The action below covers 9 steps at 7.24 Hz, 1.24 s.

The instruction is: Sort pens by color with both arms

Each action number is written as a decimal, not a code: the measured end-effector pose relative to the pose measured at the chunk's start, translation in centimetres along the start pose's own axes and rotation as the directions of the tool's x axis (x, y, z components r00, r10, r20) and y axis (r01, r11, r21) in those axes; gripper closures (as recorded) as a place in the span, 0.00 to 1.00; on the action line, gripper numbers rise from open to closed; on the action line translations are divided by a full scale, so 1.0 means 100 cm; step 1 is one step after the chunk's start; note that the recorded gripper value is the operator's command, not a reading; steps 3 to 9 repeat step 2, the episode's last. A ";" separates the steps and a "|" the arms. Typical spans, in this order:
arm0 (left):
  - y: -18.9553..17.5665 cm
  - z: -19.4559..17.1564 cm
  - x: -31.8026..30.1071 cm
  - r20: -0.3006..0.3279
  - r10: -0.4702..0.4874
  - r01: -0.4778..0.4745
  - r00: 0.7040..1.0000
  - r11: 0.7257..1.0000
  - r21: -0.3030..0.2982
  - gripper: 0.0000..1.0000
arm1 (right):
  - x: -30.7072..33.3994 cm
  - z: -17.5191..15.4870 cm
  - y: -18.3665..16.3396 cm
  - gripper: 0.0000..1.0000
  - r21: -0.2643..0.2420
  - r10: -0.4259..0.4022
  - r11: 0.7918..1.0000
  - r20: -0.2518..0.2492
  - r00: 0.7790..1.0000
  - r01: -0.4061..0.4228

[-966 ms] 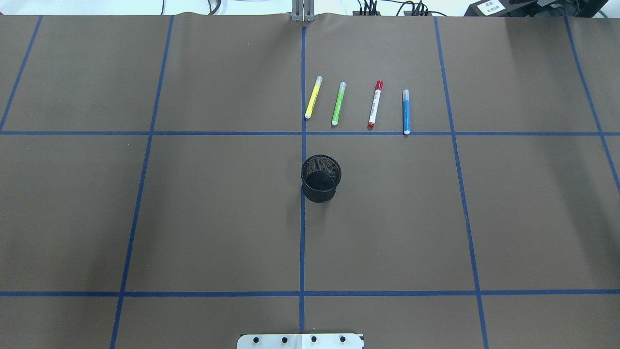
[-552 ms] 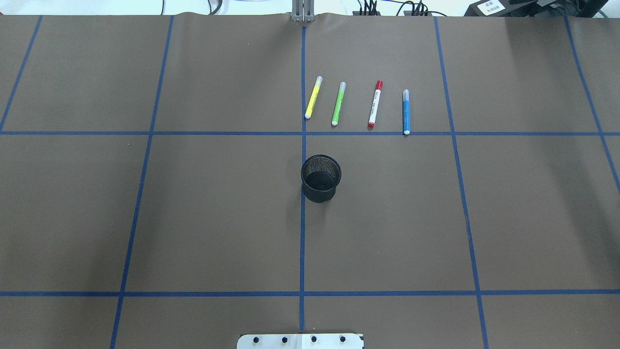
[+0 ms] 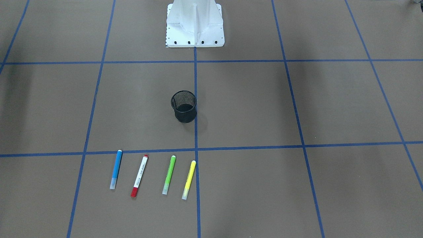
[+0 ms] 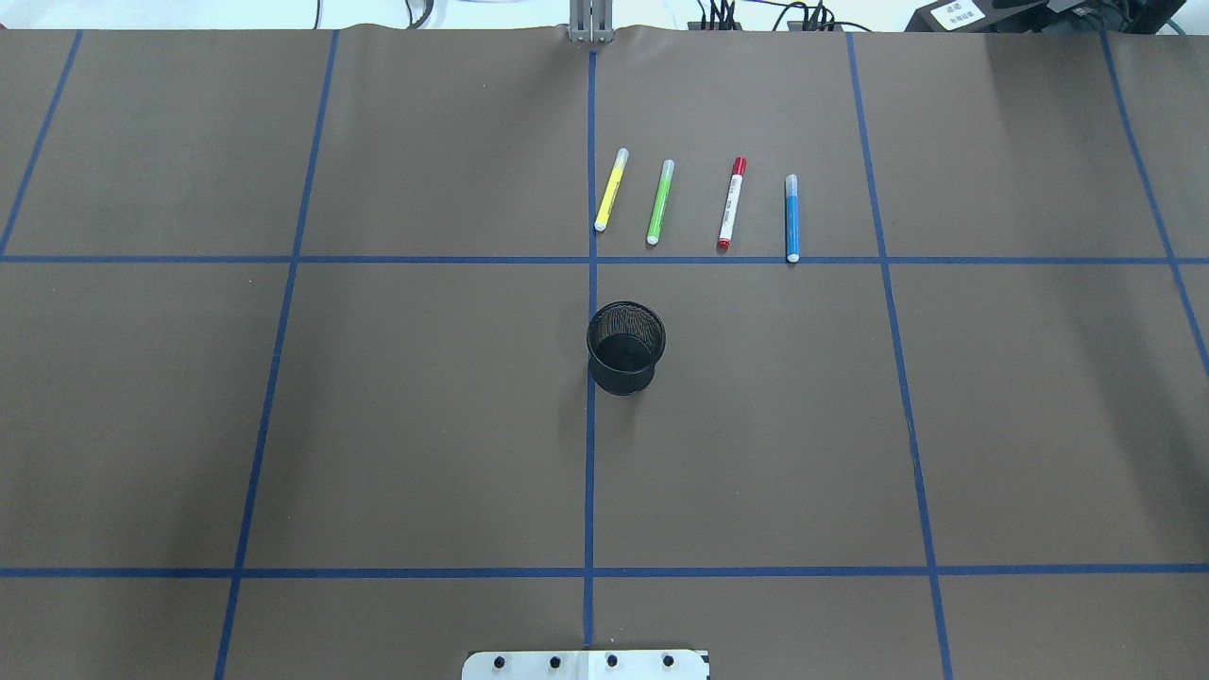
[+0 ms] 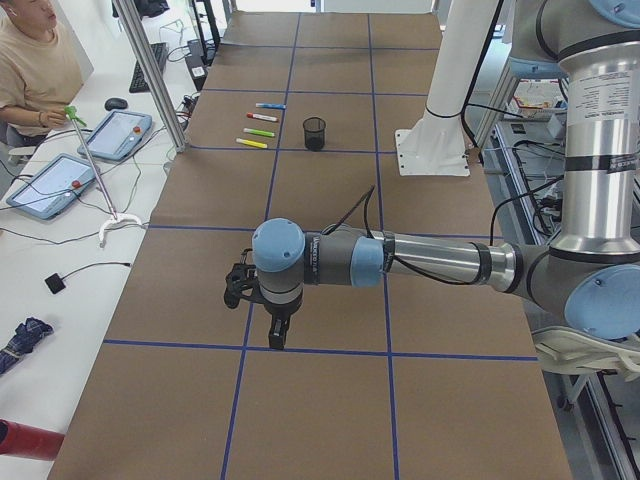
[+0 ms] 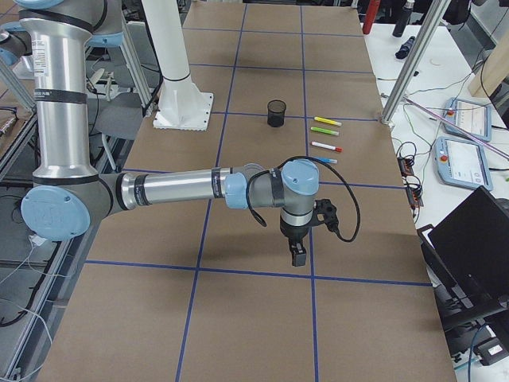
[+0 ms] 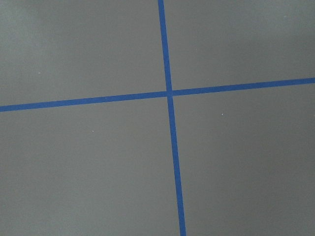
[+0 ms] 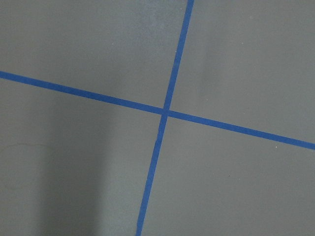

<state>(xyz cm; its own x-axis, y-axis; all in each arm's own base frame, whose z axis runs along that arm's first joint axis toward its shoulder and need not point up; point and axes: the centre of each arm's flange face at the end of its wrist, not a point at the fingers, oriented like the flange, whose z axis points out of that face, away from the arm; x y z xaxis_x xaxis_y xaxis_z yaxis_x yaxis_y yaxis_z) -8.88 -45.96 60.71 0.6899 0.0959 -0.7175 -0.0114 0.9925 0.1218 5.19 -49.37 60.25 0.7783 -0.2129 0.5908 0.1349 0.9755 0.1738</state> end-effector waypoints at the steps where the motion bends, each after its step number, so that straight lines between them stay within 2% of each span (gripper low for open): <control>1: 0.000 0.000 0.000 0.000 0.000 0.000 1.000 1.000 0.000 0.00 | 0.000 0.000 0.000 0.00 0.001 0.000 1.000 0.000 1.000 0.000; 9: 0.000 0.000 0.000 0.000 0.000 0.000 1.000 1.000 0.000 0.00 | -0.001 -0.001 -0.001 0.00 0.002 -0.001 1.000 0.000 1.000 0.001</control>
